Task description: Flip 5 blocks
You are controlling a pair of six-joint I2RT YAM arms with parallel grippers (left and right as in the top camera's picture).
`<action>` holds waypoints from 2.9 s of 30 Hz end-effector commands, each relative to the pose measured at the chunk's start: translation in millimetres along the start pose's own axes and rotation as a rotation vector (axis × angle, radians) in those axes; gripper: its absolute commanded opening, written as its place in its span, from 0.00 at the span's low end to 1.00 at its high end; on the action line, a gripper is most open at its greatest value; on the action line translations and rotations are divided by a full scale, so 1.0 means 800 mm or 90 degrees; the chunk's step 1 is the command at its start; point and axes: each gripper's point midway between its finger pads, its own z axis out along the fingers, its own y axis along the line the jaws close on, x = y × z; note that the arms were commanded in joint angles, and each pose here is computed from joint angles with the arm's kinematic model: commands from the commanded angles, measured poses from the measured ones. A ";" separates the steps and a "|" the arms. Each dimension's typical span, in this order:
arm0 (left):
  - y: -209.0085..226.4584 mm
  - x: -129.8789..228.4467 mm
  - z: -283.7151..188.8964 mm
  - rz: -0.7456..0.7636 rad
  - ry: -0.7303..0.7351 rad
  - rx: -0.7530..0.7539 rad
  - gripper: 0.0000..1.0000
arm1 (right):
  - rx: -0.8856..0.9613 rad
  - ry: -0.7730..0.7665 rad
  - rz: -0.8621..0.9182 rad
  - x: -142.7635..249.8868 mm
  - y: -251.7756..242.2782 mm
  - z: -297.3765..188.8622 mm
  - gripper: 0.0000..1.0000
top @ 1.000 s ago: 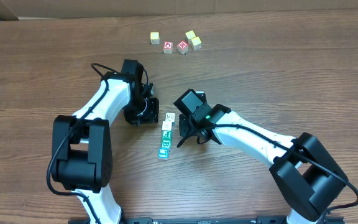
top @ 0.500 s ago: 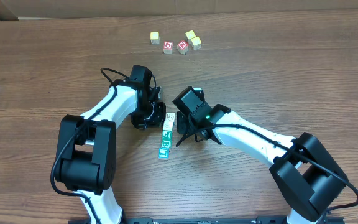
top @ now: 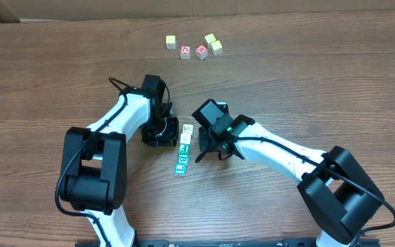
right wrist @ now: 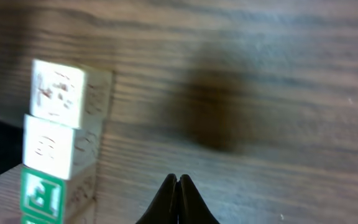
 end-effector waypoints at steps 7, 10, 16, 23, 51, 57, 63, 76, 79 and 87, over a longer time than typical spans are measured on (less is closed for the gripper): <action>0.003 0.024 0.007 -0.006 0.042 -0.042 0.04 | -0.018 0.064 0.034 0.036 0.013 -0.002 0.04; 0.017 0.037 0.004 -0.033 0.065 -0.081 0.04 | -0.015 0.069 0.051 0.045 0.015 0.000 0.04; 0.021 0.057 0.002 -0.043 0.105 -0.090 0.04 | -0.016 0.062 0.049 0.048 0.017 0.003 0.04; 0.008 0.073 0.001 -0.052 0.142 -0.051 0.04 | -0.015 0.062 0.049 0.048 0.017 0.003 0.04; -0.006 0.085 0.000 -0.064 0.172 -0.009 0.04 | -0.012 0.059 0.049 0.047 0.015 0.004 0.04; -0.011 0.086 -0.001 -0.066 0.174 0.006 0.04 | -0.012 0.059 0.049 0.047 0.015 0.004 0.04; -0.012 0.084 0.000 -0.066 0.171 0.007 0.04 | -0.012 0.059 0.049 0.047 0.015 0.004 0.04; -0.012 0.081 0.001 -0.075 0.165 0.006 0.04 | -0.012 0.058 0.049 0.046 0.015 0.004 0.04; -0.010 0.075 0.002 -0.076 0.152 0.002 0.04 | -0.010 0.047 0.049 0.042 0.015 0.004 0.04; 0.011 0.057 0.005 -0.098 0.104 -0.063 0.04 | -0.004 0.017 0.049 0.030 0.014 0.005 0.05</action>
